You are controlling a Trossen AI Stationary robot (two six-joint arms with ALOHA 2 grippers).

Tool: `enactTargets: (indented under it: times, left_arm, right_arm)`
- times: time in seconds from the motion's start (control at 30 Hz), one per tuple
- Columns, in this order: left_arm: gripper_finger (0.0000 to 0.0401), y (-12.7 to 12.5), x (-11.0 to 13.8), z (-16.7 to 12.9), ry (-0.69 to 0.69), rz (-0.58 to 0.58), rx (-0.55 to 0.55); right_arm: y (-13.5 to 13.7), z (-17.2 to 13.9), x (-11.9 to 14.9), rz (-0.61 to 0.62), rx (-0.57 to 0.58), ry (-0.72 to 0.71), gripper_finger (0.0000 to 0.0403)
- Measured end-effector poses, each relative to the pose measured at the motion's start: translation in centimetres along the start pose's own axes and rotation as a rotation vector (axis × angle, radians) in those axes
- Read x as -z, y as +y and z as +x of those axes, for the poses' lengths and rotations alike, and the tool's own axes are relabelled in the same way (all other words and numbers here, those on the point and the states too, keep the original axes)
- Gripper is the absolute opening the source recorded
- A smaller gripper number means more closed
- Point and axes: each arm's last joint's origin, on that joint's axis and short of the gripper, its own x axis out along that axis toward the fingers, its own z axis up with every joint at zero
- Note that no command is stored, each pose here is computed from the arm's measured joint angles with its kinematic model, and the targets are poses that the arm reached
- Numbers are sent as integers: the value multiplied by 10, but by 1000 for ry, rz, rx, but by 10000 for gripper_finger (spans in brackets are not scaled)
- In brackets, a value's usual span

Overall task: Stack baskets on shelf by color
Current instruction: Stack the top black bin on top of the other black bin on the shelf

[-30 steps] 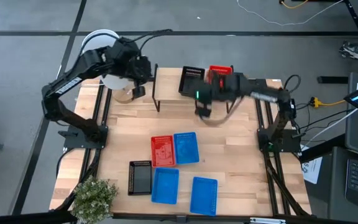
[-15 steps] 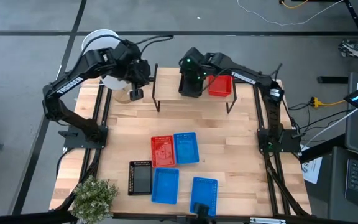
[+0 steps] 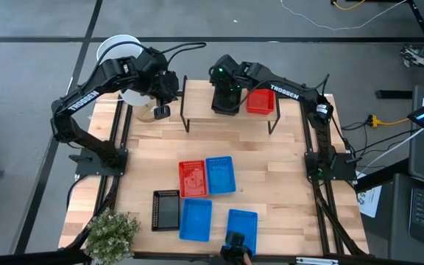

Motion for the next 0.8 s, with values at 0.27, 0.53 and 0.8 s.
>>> enactTargets:
  times: [0.27,0.53,0.8]
  left_arm:
    - [63,0,0,0,0,2,0]
    - [63,0,0,0,0,2,0]
    - [63,0,0,0,1,2,0]
  right_arm:
    - [0,2,-1,3,-45,-24,79]
    - [-1,2,-3,8,-47,-50,79]
    - [14,-11,-14,-19,-63,-92,79]
